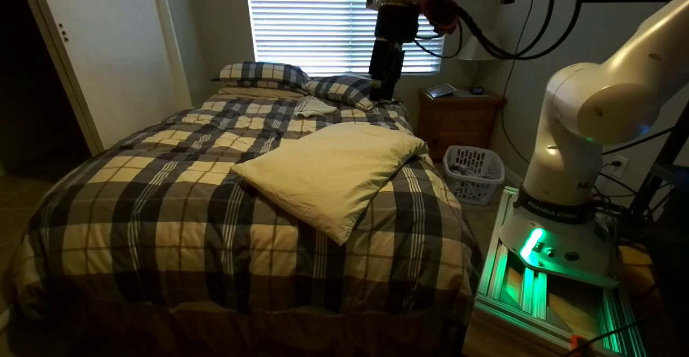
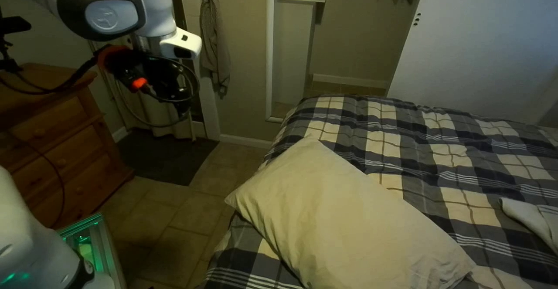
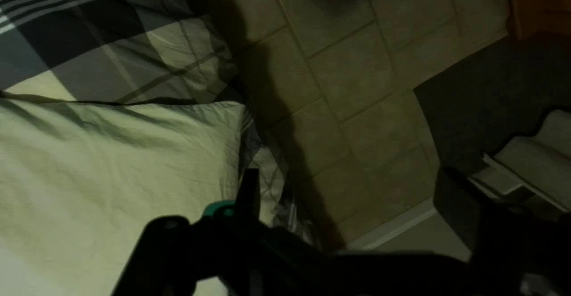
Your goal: Flip the white pillow over.
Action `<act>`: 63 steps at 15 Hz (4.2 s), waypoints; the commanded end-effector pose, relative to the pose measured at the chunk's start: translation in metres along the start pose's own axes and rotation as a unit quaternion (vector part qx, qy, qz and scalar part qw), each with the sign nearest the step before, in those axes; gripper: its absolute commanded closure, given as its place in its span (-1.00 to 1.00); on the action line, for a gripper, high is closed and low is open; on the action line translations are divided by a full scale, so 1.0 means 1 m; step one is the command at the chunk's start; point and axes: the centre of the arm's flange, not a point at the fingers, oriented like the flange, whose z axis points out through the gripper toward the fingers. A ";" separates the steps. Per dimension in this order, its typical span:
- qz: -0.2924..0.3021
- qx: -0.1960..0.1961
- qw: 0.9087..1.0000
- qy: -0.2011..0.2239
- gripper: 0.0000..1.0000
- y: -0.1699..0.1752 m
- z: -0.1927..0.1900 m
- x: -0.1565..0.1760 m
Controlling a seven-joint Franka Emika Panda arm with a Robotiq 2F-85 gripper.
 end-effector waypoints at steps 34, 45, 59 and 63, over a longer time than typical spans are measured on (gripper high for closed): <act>-0.068 -0.282 0.956 0.036 -1.00 0.037 0.272 0.130; -0.092 -0.309 0.946 0.020 -1.00 0.038 0.368 0.157; -0.083 -0.328 0.941 -0.009 -0.02 0.053 0.418 0.168; -0.081 -0.315 0.945 -0.016 0.50 0.053 0.409 0.167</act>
